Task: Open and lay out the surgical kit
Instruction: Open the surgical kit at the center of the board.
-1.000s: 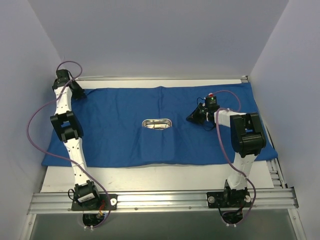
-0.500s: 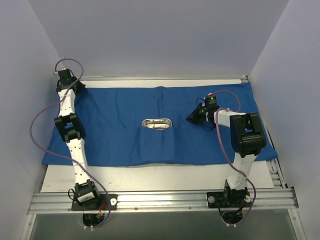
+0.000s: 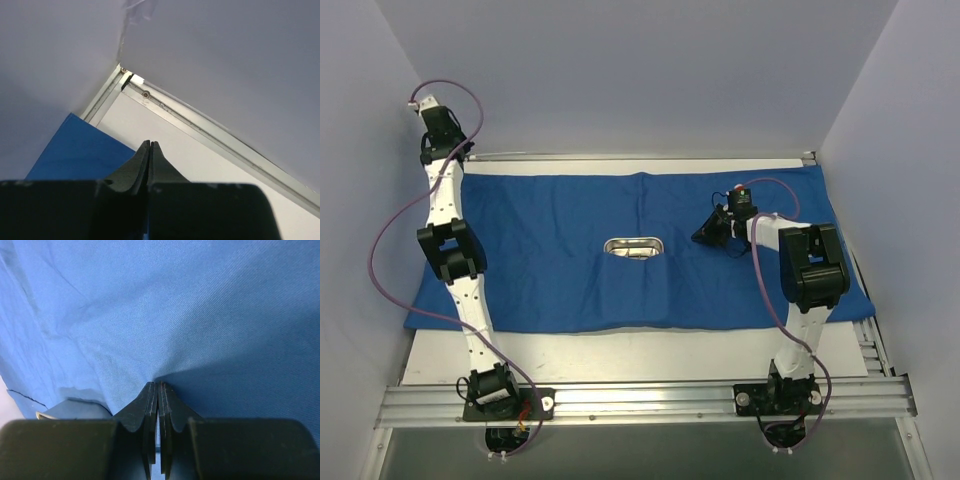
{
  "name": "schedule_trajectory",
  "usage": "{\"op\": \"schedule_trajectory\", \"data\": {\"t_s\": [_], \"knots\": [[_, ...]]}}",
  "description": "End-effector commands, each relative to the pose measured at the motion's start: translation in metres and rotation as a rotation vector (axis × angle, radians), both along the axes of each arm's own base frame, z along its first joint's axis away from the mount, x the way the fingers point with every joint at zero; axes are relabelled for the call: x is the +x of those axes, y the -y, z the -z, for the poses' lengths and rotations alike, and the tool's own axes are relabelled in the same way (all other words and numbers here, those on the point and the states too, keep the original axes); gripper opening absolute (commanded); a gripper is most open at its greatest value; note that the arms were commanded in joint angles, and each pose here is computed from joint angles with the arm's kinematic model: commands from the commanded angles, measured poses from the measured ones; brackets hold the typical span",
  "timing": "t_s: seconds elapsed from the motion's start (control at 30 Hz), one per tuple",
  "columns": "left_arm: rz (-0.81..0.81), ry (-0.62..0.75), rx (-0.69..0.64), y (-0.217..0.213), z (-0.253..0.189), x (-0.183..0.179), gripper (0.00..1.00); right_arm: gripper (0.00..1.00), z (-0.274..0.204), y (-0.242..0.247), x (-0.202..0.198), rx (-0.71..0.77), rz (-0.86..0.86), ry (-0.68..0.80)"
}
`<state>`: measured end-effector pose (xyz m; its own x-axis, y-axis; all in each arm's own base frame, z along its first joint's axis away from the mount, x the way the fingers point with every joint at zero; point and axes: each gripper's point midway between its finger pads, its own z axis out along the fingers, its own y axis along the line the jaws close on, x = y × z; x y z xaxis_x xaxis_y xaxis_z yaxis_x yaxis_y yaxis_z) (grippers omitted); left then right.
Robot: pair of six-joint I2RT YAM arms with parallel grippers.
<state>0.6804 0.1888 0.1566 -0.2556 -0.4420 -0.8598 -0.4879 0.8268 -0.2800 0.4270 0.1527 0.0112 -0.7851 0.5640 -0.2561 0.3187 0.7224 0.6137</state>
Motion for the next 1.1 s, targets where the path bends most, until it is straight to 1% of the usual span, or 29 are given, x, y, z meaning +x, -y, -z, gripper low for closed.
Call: {"op": "schedule_trajectory", "data": {"t_s": [0.0, 0.03, 0.1, 0.13, 0.17, 0.23, 0.27, 0.3, 0.33, 0.37, 0.43, 0.47, 0.6, 0.63, 0.67, 0.73, 0.77, 0.8, 0.83, 0.87, 0.9, 0.97, 1.07], "knots": [[0.058, -0.015, 0.032, 0.036, -0.049, -0.017, 0.02, 0.0, 0.037, 0.004, -0.037, -0.074, -0.041, -0.175], [0.063, -0.025, 0.027, 0.041, -0.054, -0.022, 0.02, 0.0, 0.034, 0.004, -0.035, -0.072, -0.045, -0.171], [0.061, -0.101, -0.007, 0.056, -0.041, -0.036, 0.02, 0.0, 0.029, 0.006, -0.025, -0.09, -0.064, -0.144], [0.058, -0.132, -0.029, 0.062, -0.036, -0.044, 0.02, 0.0, 0.032, 0.015, -0.029, -0.12, -0.061, -0.19], [0.073, -0.183, -0.081, 0.073, -0.026, -0.054, 0.02, 0.0, 0.022, 0.017, -0.016, -0.132, -0.064, -0.163], [0.093, -0.258, -0.137, 0.091, -0.011, -0.068, 0.02, 0.0, 0.016, 0.033, -0.008, -0.175, -0.067, -0.153], [0.084, -0.319, -0.189, 0.099, 0.001, -0.081, 0.02, 0.0, 0.01, 0.038, -0.002, -0.195, -0.064, -0.137], [0.121, -0.354, -0.237, 0.112, 0.009, -0.087, 0.02, 0.0, -0.001, 0.043, 0.009, -0.212, -0.059, -0.105], [0.119, -0.388, -0.257, 0.117, 0.015, -0.096, 0.02, 0.0, -0.003, 0.053, 0.01, -0.237, -0.062, -0.11], [0.11, -0.466, -0.278, 0.122, 0.032, -0.112, 0.02, 0.0, -0.007, 0.06, 0.015, -0.253, -0.054, -0.103], [0.124, -0.532, -0.289, 0.134, 0.044, -0.126, 0.02, 0.0, -0.013, 0.067, 0.025, -0.257, -0.049, -0.084], [0.128, -0.59, -0.297, 0.139, 0.056, -0.138, 0.02, 0.0, -0.015, 0.076, 0.03, -0.257, -0.037, -0.079], [0.114, -0.705, -0.326, 0.147, 0.077, -0.165, 0.02, 0.0, -0.015, 0.096, 0.037, -0.255, -0.005, -0.085], [0.101, -0.717, -0.338, 0.148, 0.079, -0.169, 0.02, 0.0, -0.016, 0.097, 0.039, -0.261, -0.009, -0.079], [0.091, -0.717, -0.346, 0.147, 0.083, -0.17, 0.02, 0.0, -0.016, 0.113, 0.042, -0.273, 0.008, -0.078], [0.077, -0.747, -0.356, 0.147, 0.093, -0.172, 0.02, 0.0, -0.006, 0.122, 0.039, -0.298, 0.004, -0.117], [0.056, -0.771, -0.354, 0.145, 0.096, -0.176, 0.02, 0.0, -0.007, 0.127, 0.044, -0.307, 0.005, -0.111], [0.057, -0.757, -0.356, 0.144, 0.093, -0.17, 0.02, 0.0, 0.0, 0.133, 0.044, -0.318, -0.003, -0.121], [0.056, -0.78, -0.365, 0.144, 0.106, -0.169, 0.02, 0.0, 0.002, 0.136, 0.046, -0.325, -0.003, -0.123], [0.051, -0.804, -0.372, 0.145, 0.111, -0.172, 0.02, 0.0, 0.0, 0.139, 0.051, -0.327, -0.002, -0.117], [0.044, -0.813, -0.374, 0.144, 0.12, -0.166, 0.02, 0.0, 0.012, 0.143, 0.05, -0.324, -0.005, -0.146], [0.021, -0.862, -0.392, 0.144, 0.13, -0.173, 0.02, 0.0, 0.019, 0.145, 0.05, -0.307, -0.007, -0.168], [-0.006, -0.877, -0.429, 0.139, 0.15, -0.172, 0.02, 0.0, 0.032, 0.151, 0.05, -0.304, 0.004, -0.188]]}}
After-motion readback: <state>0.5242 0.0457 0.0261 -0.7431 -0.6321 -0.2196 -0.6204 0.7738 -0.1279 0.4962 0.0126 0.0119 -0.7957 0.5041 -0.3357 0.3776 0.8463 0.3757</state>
